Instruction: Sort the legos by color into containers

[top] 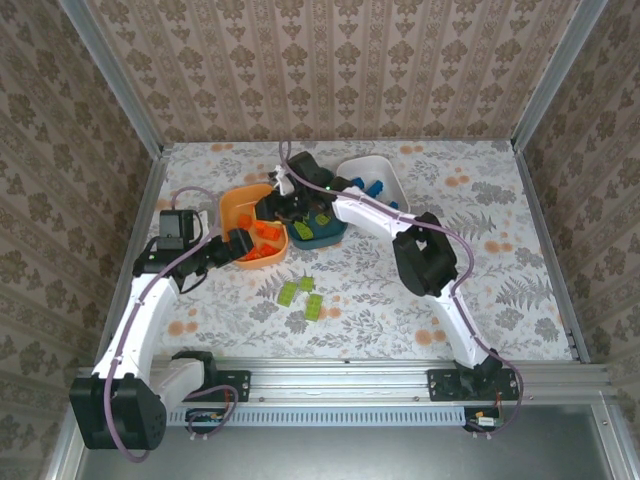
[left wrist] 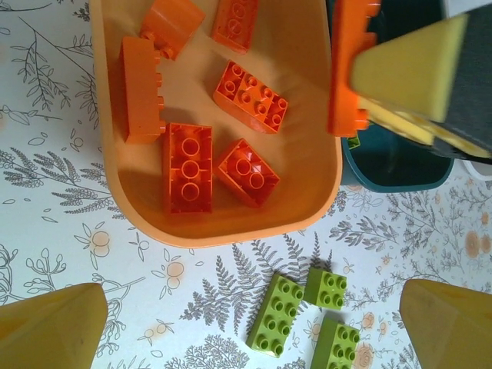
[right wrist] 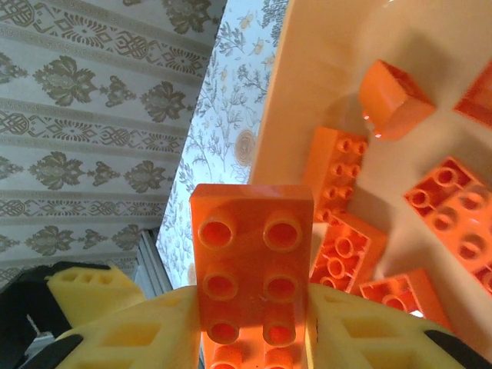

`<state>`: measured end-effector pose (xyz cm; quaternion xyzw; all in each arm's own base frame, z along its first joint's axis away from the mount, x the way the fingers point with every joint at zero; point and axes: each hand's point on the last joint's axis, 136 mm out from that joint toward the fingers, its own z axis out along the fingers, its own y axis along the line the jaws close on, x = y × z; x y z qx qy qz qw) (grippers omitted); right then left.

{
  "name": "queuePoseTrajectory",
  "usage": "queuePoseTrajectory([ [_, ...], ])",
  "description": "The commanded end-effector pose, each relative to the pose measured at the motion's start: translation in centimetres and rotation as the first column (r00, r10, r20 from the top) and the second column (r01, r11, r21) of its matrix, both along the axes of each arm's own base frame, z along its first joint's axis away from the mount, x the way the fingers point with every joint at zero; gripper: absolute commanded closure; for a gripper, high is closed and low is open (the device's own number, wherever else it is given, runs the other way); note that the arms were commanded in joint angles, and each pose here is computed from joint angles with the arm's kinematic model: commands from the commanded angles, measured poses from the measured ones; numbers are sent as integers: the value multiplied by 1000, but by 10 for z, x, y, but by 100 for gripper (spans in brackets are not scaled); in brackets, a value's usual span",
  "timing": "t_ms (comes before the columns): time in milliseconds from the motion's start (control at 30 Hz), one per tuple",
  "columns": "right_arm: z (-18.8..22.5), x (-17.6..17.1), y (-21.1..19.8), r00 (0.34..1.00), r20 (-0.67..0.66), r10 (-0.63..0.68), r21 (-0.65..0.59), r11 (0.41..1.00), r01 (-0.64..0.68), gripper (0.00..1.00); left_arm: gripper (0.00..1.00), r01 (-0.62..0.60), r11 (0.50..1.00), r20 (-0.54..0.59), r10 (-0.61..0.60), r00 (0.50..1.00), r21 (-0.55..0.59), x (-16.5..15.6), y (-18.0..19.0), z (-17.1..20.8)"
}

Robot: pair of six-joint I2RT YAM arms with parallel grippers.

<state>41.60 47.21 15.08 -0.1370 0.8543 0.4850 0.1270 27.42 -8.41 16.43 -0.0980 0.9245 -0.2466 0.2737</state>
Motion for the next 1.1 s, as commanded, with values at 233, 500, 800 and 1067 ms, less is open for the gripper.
queuePoseTrajectory([
  [233, -20, 8, 10, 998, -68, -1, -6, 1000, 1, 63, 0, 26, 999, -4, -26, 1000, 32, -3, 1, 0],
  [500, -27, 9, 10, 997, -78, -2, -17, 1000, 1, 64, 0, 28, 999, -9, -27, 1000, 33, -1, 1, -2],
  [800, -32, 13, 11, 997, -77, -13, -36, 999, 10, 64, 0, 39, 999, -8, -39, 999, 34, 1, -1, 0],
  [1067, -44, 13, 7, 995, -95, -29, -78, 997, 22, 62, 0, 43, 998, -14, -42, 999, 37, -1, -1, -2],
])
